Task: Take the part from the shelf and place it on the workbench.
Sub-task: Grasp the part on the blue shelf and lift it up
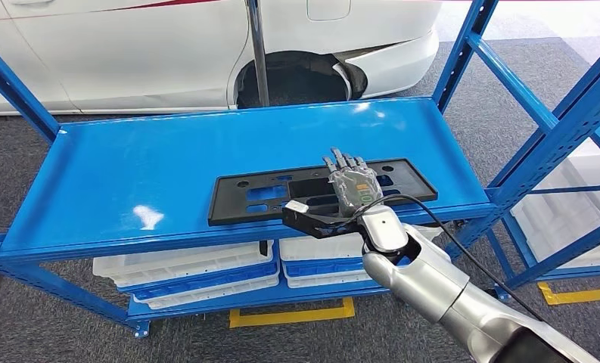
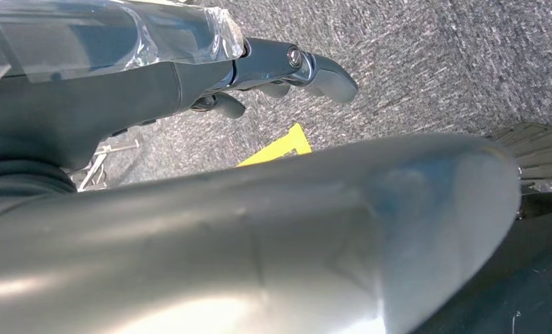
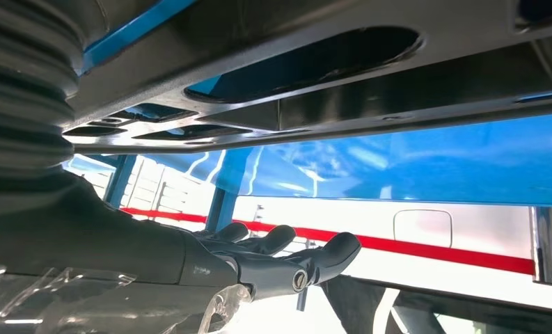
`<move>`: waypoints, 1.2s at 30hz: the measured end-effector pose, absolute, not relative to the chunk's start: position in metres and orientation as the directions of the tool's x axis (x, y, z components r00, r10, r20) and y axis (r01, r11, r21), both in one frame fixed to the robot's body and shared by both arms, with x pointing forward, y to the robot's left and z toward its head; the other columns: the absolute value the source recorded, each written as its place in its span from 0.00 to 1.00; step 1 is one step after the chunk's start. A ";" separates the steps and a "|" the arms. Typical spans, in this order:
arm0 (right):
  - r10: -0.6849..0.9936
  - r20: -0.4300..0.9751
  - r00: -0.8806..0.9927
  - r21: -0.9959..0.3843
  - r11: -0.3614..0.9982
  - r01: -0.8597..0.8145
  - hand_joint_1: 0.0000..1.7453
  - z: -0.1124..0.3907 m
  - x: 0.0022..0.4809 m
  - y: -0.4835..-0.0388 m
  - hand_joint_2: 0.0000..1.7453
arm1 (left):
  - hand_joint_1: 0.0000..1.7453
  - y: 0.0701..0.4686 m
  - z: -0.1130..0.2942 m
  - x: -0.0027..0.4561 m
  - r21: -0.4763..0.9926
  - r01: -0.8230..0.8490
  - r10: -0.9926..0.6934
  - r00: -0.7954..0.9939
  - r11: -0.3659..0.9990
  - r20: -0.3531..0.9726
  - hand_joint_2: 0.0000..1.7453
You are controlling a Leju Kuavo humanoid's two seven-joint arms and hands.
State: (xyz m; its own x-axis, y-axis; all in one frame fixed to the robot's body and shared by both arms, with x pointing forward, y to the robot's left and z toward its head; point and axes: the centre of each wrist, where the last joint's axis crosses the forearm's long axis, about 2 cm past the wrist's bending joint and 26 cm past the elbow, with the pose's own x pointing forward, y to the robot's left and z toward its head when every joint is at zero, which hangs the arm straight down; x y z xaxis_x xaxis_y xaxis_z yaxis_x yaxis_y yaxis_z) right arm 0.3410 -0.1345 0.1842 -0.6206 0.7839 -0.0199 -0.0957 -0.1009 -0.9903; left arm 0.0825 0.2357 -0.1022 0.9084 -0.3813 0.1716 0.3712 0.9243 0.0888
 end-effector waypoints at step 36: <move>0.735 0.044 -0.677 -0.986 -0.078 -0.148 1.00 0.166 0.320 -0.121 1.00 | 0.00 0.235 -0.102 0.082 0.089 0.374 -0.384 0.907 0.923 0.172 0.00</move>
State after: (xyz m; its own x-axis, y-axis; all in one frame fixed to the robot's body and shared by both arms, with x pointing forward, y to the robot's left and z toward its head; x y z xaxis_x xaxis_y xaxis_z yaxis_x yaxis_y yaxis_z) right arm 0.3201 -0.1214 0.1658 -0.6770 0.7347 0.0435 -0.1480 -0.0780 -0.9859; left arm 0.0819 0.2353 -0.1023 0.9073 -0.3837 0.1721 0.3736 0.9233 0.0887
